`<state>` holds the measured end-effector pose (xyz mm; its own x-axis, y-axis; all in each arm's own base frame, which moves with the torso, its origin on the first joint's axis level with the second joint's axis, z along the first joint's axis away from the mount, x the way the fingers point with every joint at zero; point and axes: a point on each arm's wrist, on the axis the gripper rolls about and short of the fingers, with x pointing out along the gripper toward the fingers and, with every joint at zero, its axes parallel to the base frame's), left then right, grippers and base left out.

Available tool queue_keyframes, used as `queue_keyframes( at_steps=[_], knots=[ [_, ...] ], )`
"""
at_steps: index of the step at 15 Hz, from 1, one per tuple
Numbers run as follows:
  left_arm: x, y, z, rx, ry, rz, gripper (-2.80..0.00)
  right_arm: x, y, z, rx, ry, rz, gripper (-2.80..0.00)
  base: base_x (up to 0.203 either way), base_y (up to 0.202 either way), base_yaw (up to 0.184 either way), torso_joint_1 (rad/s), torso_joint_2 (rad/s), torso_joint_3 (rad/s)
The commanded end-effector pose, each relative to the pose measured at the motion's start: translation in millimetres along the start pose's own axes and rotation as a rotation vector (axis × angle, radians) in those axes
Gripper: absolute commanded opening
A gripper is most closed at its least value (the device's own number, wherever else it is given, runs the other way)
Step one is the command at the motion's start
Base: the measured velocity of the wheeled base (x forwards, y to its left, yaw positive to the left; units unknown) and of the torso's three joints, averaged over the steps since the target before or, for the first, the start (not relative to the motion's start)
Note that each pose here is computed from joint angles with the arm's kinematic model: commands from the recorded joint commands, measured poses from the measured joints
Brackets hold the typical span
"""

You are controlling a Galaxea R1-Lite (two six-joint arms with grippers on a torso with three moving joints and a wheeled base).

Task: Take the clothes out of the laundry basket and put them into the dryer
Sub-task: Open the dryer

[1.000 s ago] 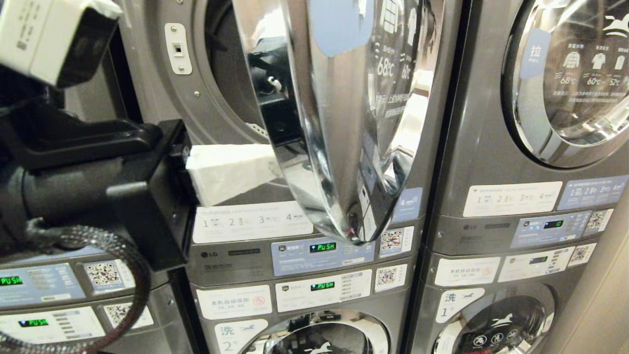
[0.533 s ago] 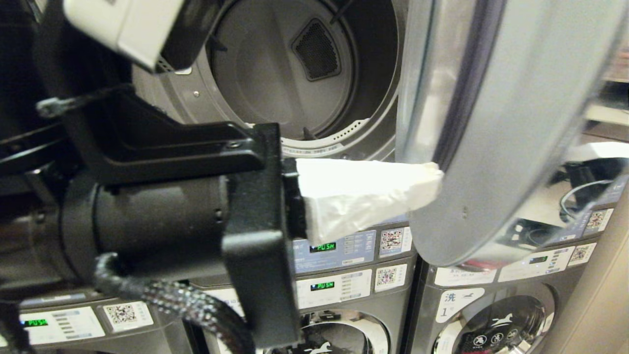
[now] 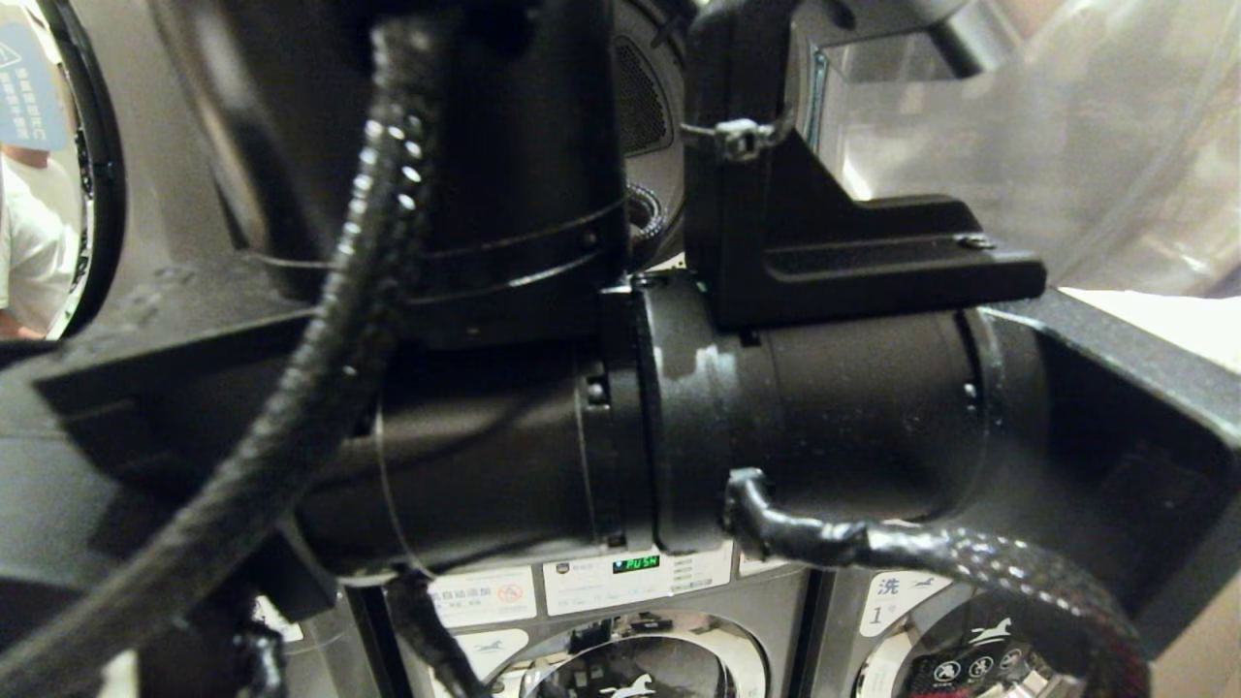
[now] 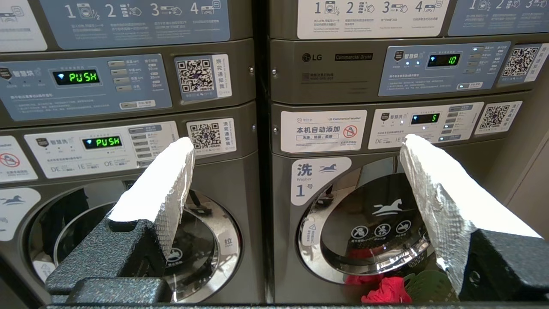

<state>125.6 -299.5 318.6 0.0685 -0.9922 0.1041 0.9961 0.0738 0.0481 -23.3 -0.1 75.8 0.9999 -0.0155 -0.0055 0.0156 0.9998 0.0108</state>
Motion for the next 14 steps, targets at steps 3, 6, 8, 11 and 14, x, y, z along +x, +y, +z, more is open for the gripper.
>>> queue_keyframes(
  at_steps=[3, 6, 8, 11, 14],
  knots=[
    [-18.9, -4.5, -1.4, -0.050, 0.015, 0.071, -2.80, -0.1, 0.0, 0.1, 0.000, -0.001, 0.000, 0.00, 0.000, 0.000, 0.000, 0.000, 0.00, 0.000],
    [-56.4, 2.6, -6.7, -0.066, 0.042, 0.182, -2.80, -0.1, 0.0, 0.1, 0.000, -0.001, 0.000, 0.00, 0.000, 0.000, 0.000, 0.000, 0.00, 0.000],
    [-82.5, 12.2, -8.6, -0.050, 0.053, 0.263, -2.80, -0.1, 0.0, 0.1, 0.000, -0.001, 0.000, 0.00, 0.000, 0.000, 0.000, 0.000, 0.00, 0.000],
    [-121.7, 32.9, -27.4, -0.035, 0.123, 0.422, -2.80, 0.0, 0.0, 0.1, 0.000, 0.001, 0.000, 0.00, 0.000, 0.000, 0.000, 0.000, 0.00, 0.000],
    [-177.9, 59.3, -45.6, -0.053, 0.178, 0.678, -2.80, -0.1, 0.0, 0.1, 0.000, -0.001, 0.000, 0.00, 0.000, 0.000, 0.000, 0.000, 0.00, 0.000]
  ],
)
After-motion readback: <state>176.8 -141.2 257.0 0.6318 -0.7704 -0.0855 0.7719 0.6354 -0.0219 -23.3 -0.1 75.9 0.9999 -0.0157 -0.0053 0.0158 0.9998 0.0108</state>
